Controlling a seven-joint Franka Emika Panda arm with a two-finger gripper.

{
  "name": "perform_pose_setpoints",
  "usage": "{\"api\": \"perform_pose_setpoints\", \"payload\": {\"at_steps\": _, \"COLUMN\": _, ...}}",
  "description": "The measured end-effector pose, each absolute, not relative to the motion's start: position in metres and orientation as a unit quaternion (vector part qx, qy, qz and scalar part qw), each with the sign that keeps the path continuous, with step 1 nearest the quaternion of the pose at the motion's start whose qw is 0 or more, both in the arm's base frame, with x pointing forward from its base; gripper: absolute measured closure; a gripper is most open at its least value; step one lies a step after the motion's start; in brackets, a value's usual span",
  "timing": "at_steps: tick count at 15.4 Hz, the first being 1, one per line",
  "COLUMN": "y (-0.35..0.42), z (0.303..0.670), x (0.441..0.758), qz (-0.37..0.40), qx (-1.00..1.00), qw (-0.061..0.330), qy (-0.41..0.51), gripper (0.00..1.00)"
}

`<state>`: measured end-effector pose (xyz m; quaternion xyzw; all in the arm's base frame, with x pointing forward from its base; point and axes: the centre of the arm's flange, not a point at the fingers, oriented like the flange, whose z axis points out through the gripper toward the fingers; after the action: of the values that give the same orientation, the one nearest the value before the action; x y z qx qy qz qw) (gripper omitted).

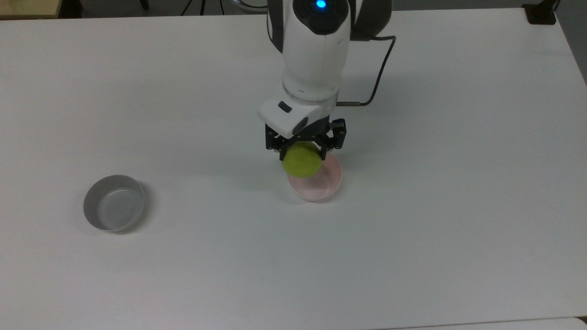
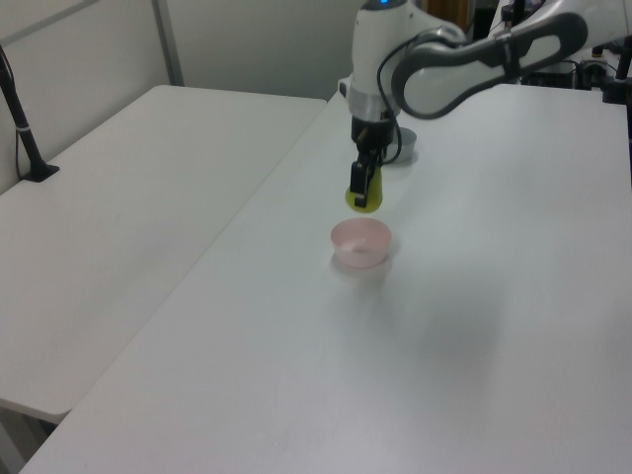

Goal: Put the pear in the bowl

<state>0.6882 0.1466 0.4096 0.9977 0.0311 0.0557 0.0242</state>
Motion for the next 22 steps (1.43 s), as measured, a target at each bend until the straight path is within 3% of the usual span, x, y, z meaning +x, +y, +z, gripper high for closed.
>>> {"api": "perform_pose_setpoints", "payload": {"at_steps": 9, "y": 0.169, "z": 0.334, "x": 0.692, "qz": 0.023, "qx": 0.998, "qw": 0.040, "qy": 0.038, "gripper": 0.17}}
{"api": "perform_pose_setpoints", "payload": {"at_steps": 11, "y": 0.173, "z": 0.330, "x": 0.693, "qz": 0.028, "qx": 0.998, "qw": 0.040, "qy": 0.029, "gripper": 0.12}}
{"api": "perform_pose_setpoints", "payload": {"at_steps": 13, "y": 0.180, "z": 0.334, "x": 0.693, "qz": 0.032, "qx": 0.998, "qw": 0.039, "qy": 0.027, "gripper": 0.01}}
{"api": "perform_pose_setpoints", "payload": {"at_steps": 14, "y": 0.183, "z": 0.336, "x": 0.693, "qz": 0.035, "qx": 0.998, "qw": 0.038, "qy": 0.027, "gripper": 0.01}}
{"api": "perform_pose_setpoints", "payload": {"at_steps": 16, "y": 0.183, "z": 0.353, "x": 0.696, "qz": 0.048, "qx": 0.998, "qw": 0.034, "qy": 0.026, "gripper": 0.00}}
{"api": "perform_pose_setpoints", "payload": {"at_steps": 19, "y": 0.166, "z": 0.417, "x": 0.692, "qz": 0.075, "qx": 0.997, "qw": 0.022, "qy": 0.013, "gripper": 0.00}}
{"api": "perform_pose_setpoints", "payload": {"at_steps": 22, "y": 0.117, "z": 0.474, "x": 0.674, "qz": 0.051, "qx": 0.998, "qw": 0.020, "qy": -0.006, "gripper": 0.00}}
